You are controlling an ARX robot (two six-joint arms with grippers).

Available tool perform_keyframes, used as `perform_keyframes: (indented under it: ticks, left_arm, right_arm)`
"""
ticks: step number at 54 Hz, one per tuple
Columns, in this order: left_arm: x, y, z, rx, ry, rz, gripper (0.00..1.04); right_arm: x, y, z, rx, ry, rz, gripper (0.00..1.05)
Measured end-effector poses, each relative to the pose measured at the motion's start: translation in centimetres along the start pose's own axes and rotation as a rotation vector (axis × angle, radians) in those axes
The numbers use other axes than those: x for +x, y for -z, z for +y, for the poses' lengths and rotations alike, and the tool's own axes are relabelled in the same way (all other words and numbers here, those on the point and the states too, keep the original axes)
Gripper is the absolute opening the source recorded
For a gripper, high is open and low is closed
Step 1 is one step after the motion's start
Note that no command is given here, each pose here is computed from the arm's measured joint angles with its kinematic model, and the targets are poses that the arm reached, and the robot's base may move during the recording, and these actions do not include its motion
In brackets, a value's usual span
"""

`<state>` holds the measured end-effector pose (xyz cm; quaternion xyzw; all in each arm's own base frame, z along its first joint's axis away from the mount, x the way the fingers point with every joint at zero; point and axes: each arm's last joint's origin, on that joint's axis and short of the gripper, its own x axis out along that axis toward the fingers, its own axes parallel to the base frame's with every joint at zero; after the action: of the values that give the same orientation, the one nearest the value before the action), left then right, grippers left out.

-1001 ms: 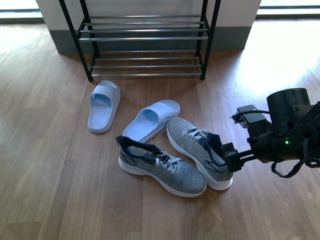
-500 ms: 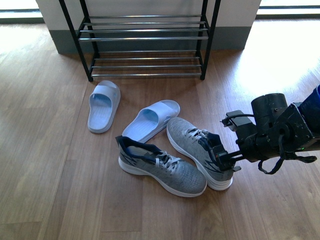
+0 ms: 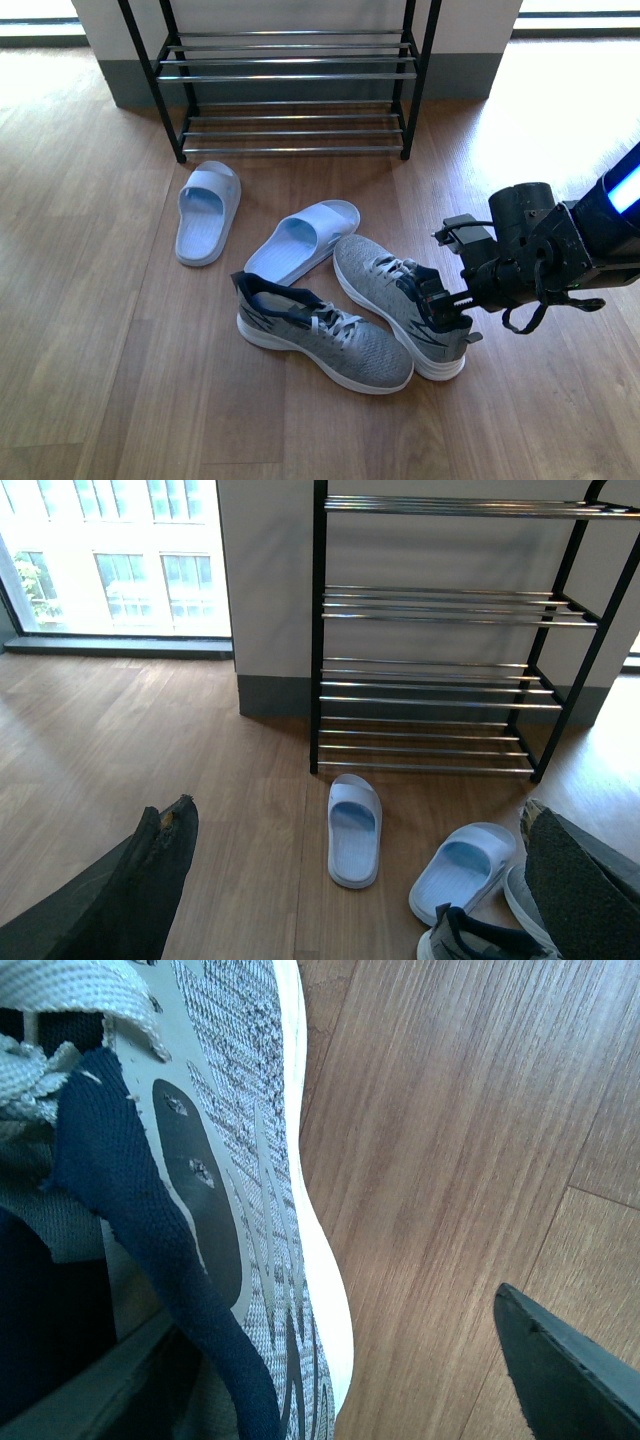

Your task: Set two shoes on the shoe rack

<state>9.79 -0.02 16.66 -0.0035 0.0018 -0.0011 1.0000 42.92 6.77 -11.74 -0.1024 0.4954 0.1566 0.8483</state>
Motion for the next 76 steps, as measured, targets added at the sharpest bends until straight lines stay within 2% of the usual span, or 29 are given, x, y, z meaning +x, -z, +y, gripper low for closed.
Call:
perform_keyframes:
  ticks: [11,19,27,33,42,49,57,69,76]
  left_arm:
    - [0.0,0.0,0.0,0.0,0.0,0.0,0.95]
    - [0.0,0.0,0.0,0.0,0.0,0.0,0.95]
    - [0.0,0.0,0.0,0.0,0.0,0.0,0.95]
    - [0.0,0.0,0.0,0.0,0.0,0.0,0.95]
    - [0.0,0.0,0.0,0.0,0.0,0.0,0.95]
    - [0.0,0.0,0.0,0.0,0.0,0.0,0.95]
    - [0.0,0.0,0.0,0.0,0.0,0.0,0.95]
    - [0.0,0.0,0.0,0.0,0.0,0.0,0.95]
    - [0.0,0.0,0.0,0.0,0.0,0.0,0.95]
  right_arm:
    - [0.0,0.0,0.0,-0.008,-0.003,-0.001,0.52]
    - [0.0,0.3,0.2,-0.013,-0.021,-0.005,0.21]
    - [-0.4,0.7,0.7,-0.022,-0.028,-0.011,0.01]
    - [-1.4,1.3,0.9,0.001,-0.022,-0.029,0.01]
    - [-5.6,1.4,0.4,0.114,0.006,-0.123,0.01]
    - [-11.0,0.8,-0.5,0.211,0.035,-0.244,0.01]
    - [-17.1,1.5,-1.5,0.338,0.057,-0.343,0.01]
    - [-29.4,6.5,-2.5,0.536,0.088,-0.462,0.01]
    - [-34.3,8.4,-2.0,0.553,0.081,-0.556,0.01]
